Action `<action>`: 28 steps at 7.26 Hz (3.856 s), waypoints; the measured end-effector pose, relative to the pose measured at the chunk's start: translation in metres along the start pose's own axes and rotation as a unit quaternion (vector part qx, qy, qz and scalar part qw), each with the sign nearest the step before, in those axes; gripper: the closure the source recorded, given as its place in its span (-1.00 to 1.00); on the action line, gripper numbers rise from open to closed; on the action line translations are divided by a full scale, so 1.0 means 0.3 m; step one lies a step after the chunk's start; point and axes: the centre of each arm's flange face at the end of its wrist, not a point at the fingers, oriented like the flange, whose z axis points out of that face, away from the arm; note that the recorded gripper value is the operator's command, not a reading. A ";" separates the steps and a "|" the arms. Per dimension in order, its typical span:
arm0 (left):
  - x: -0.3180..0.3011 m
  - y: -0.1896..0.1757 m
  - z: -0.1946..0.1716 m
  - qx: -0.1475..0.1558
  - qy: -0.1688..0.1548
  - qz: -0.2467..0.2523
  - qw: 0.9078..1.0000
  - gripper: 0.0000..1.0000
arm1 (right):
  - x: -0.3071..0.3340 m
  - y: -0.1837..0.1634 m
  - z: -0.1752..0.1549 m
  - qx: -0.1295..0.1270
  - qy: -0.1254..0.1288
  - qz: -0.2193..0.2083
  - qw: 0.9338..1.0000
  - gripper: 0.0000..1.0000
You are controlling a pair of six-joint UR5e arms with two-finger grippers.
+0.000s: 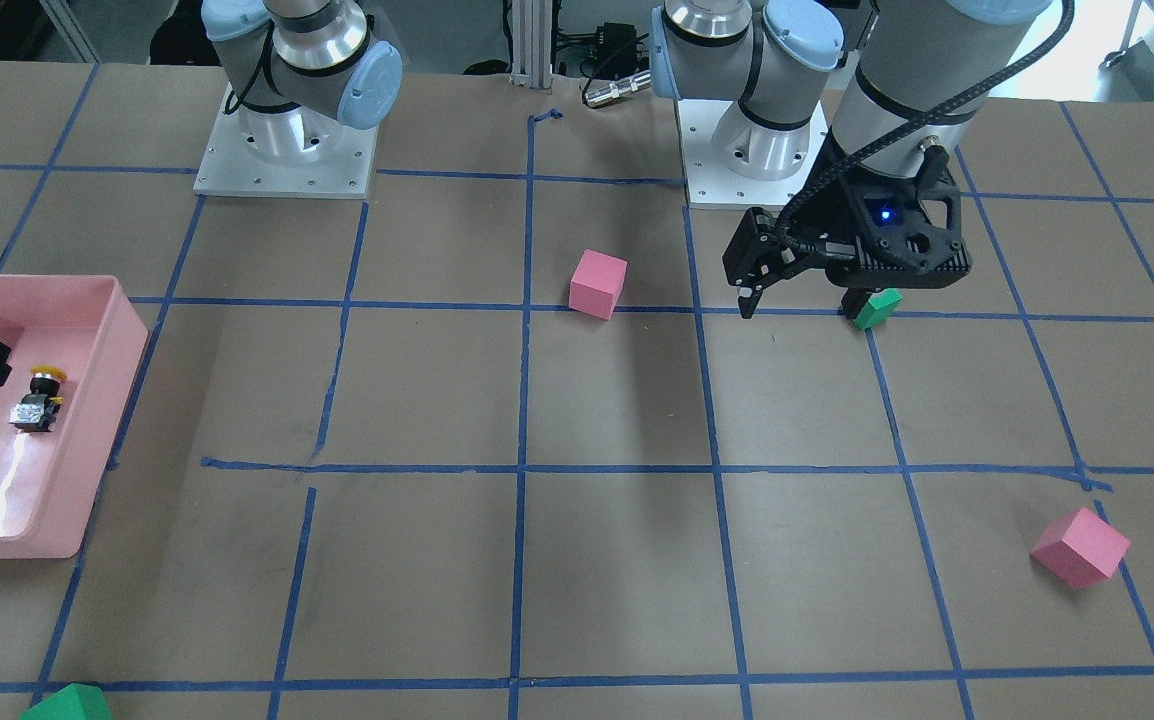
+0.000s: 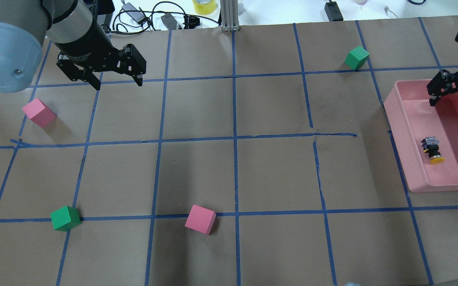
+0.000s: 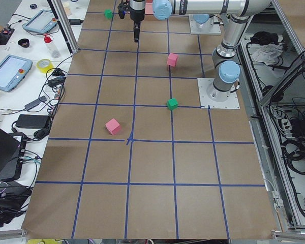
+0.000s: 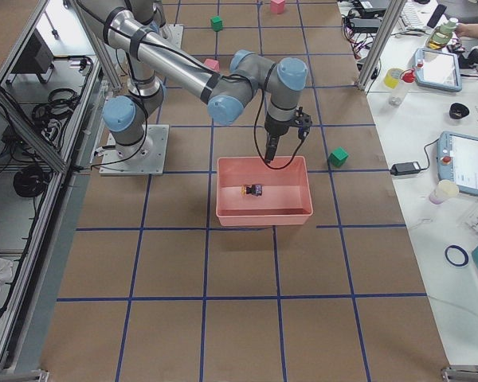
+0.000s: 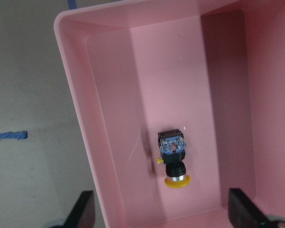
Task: Align button upright
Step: 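Lower the right gripper into the pink bin around the button switch, then close the right gripper on the switch body and lift it, then carry the switch out of the bin to the table center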
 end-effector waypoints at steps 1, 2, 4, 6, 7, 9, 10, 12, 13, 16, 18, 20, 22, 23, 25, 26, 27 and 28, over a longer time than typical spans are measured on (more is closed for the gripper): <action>-0.001 0.001 0.000 0.000 0.000 0.000 1.000 -1.00 | 0.008 0.006 0.062 0.002 0.006 -0.014 1.000 -1.00; -0.001 0.002 0.001 0.000 0.000 0.000 1.000 -1.00 | 0.026 0.012 0.118 0.000 0.014 -0.031 0.999 -1.00; -0.001 0.001 0.002 0.000 0.000 0.000 1.000 -1.00 | 0.089 0.019 0.212 -0.011 0.010 -0.038 0.999 -1.00; -0.001 0.000 0.002 0.001 0.000 0.000 1.000 -1.00 | 0.126 0.028 0.290 -0.021 0.001 -0.033 0.999 -0.99; -0.001 -0.001 0.002 0.001 0.000 0.000 1.000 -1.00 | 0.127 0.027 0.329 -0.020 0.001 -0.033 0.999 -0.82; -0.001 -0.001 0.003 0.001 0.000 0.000 1.000 -1.00 | 0.120 0.026 0.400 -0.025 -0.001 -0.035 0.999 -0.85; -0.001 -0.001 0.003 0.001 0.000 0.000 1.000 -1.00 | 0.119 0.024 0.427 -0.030 -0.004 -0.044 0.999 -1.00; -0.001 -0.001 0.003 0.001 0.000 0.000 1.000 -1.00 | 0.115 0.017 0.481 -0.043 -0.012 -0.077 0.996 -1.00; -0.001 0.000 0.004 0.000 0.000 0.000 1.000 -1.00 | 0.114 0.014 0.505 -0.049 -0.015 -0.083 0.995 -0.53; -0.002 0.000 0.007 -0.001 0.000 0.000 1.000 -1.00 | 0.115 0.008 0.519 -0.052 -0.017 -0.083 0.995 1.00; -0.003 0.000 0.008 -0.001 0.000 0.000 1.000 -1.00 | 0.120 0.002 0.506 -0.051 -0.015 -0.081 0.995 1.00; -0.003 0.000 0.007 -0.001 0.000 0.000 1.000 -1.00 | 0.126 -0.002 0.474 -0.045 -0.012 -0.080 0.996 1.00; -0.003 0.000 0.007 -0.001 0.000 0.000 1.000 -1.00 | 0.150 -0.024 0.344 -0.036 -0.008 -0.079 0.996 1.00; -0.004 0.000 0.007 0.000 0.000 0.000 1.000 -1.00 | 0.165 -0.046 0.252 -0.032 -0.010 -0.079 0.996 1.00; -0.004 -0.001 0.008 -0.001 0.000 0.000 1.000 -1.00 | 0.171 -0.086 0.076 -0.017 -0.021 -0.082 0.996 1.00; -0.004 -0.001 0.008 0.000 0.000 0.000 1.000 -1.00 | 0.123 -0.089 0.002 -0.011 -0.028 -0.089 0.996 1.00; -0.004 -0.001 0.008 0.000 0.000 0.000 1.000 -1.00 | 0.011 -0.086 -0.063 -0.009 -0.037 -0.091 0.995 1.00; -0.004 -0.001 0.009 0.000 0.000 0.000 1.000 -1.00 | -0.160 -0.088 -0.105 -0.007 -0.042 -0.087 0.995 1.00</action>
